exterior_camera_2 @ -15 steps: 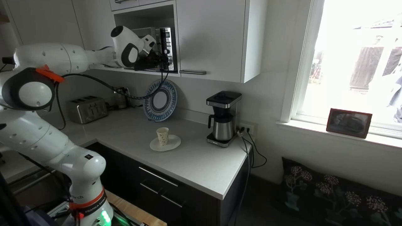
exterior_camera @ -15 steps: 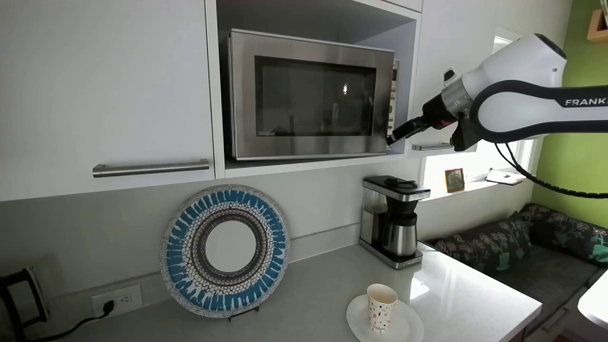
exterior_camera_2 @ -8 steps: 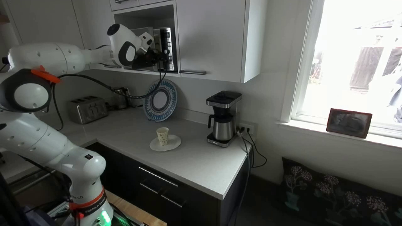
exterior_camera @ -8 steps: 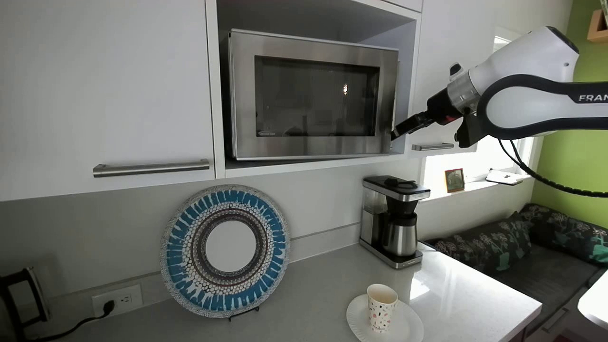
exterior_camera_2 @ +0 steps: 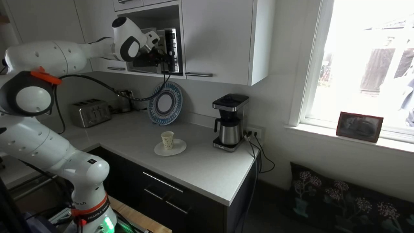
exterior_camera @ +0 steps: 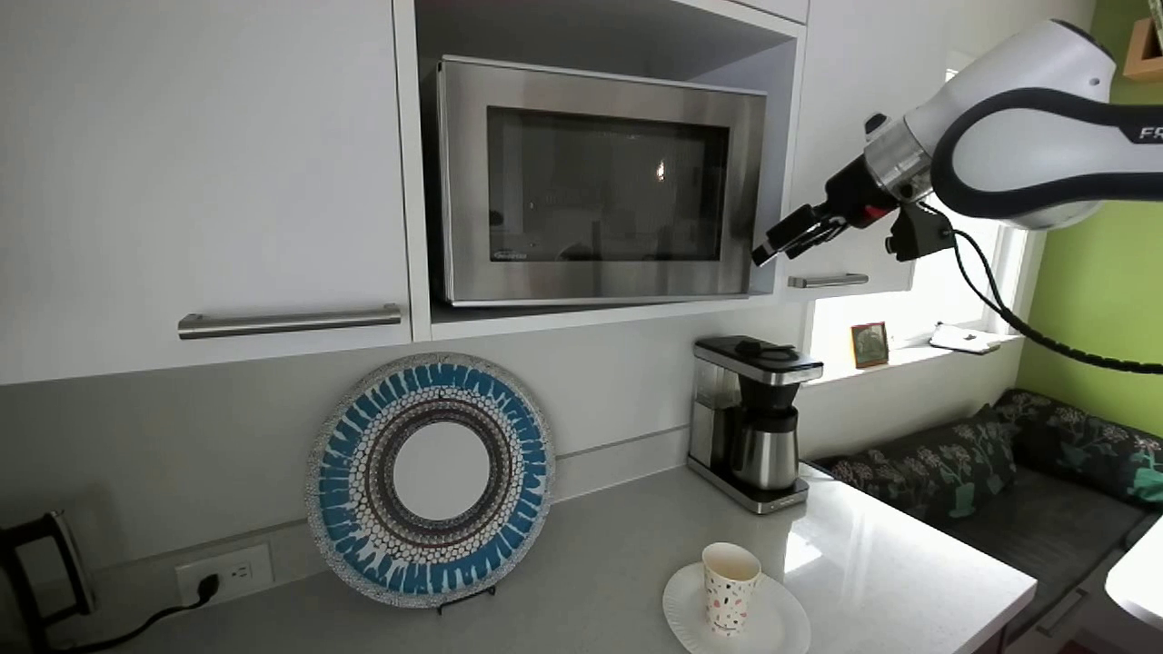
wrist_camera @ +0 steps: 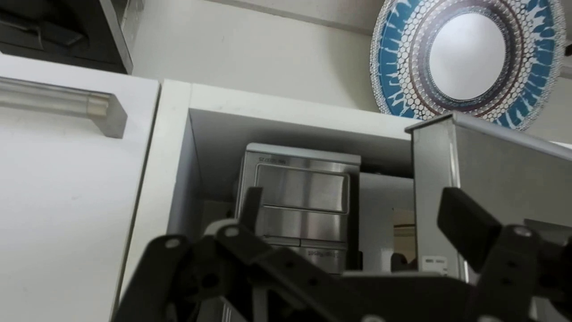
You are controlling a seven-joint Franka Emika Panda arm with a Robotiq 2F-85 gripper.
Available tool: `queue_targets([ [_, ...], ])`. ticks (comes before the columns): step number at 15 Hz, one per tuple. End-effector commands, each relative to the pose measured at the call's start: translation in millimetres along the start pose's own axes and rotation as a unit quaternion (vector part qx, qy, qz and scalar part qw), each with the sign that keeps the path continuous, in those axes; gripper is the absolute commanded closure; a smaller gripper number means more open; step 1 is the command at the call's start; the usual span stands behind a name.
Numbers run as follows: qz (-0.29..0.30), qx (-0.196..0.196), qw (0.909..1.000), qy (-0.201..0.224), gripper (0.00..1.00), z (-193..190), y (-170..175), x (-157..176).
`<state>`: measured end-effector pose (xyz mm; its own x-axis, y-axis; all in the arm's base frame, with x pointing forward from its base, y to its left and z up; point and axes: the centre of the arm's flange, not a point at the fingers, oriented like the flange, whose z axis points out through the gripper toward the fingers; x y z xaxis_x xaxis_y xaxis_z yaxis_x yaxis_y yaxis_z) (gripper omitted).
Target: Open the microwave door by opening the bottom right button and then press a button on the microwave
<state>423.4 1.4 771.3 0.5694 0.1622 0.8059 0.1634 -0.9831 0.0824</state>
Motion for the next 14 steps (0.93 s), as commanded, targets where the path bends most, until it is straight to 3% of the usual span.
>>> queue_targets([
  [1, 0.02, 0.048, 0.998, -0.035, 0.0, -10, 2, 10],
  [7, 0.027, 0.141, 0.9878, -0.061, 0.0, -7, 4, 9],
  [10, 0.012, 0.197, 0.9783, -0.065, 0.0, -11, -1, 8],
  [14, -0.013, 0.241, 0.9667, -0.084, 0.0, -27, -10, 10],
])
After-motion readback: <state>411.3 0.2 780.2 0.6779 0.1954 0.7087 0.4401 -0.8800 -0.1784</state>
